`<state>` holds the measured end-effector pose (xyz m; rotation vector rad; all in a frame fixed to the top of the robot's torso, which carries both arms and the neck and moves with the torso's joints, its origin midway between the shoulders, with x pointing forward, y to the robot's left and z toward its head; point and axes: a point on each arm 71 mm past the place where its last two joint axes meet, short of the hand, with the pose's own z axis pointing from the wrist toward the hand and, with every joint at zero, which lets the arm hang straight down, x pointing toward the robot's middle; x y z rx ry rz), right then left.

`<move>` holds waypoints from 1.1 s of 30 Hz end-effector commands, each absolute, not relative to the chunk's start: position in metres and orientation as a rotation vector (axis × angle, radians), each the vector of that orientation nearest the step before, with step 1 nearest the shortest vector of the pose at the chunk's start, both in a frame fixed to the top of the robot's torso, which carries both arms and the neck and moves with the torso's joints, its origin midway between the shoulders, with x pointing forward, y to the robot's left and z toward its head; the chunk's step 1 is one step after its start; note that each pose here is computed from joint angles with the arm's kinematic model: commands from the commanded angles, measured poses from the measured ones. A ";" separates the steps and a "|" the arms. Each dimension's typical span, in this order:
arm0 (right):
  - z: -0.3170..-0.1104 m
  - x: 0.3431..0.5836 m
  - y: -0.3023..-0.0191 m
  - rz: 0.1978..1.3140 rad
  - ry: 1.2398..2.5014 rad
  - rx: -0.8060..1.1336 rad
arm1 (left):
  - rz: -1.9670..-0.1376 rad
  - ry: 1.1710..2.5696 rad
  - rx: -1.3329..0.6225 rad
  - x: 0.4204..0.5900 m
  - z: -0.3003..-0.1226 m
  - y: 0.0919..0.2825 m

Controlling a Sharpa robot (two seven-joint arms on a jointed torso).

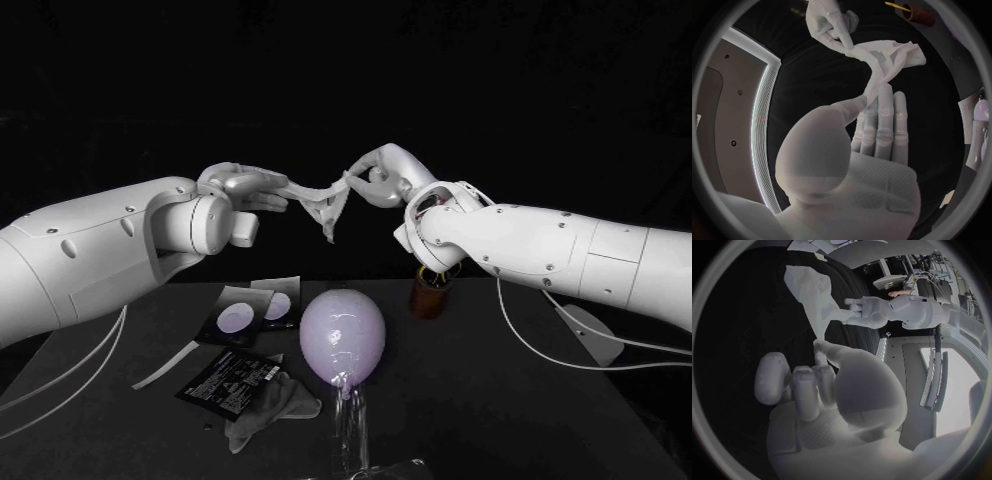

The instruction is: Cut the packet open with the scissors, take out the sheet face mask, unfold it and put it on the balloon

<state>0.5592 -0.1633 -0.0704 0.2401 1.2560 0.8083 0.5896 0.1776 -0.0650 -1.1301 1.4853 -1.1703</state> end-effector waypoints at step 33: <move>-0.085 0.517 -0.163 0.903 1.241 0.318 | -1.184 1.448 -1.107 0.594 -0.064 0.172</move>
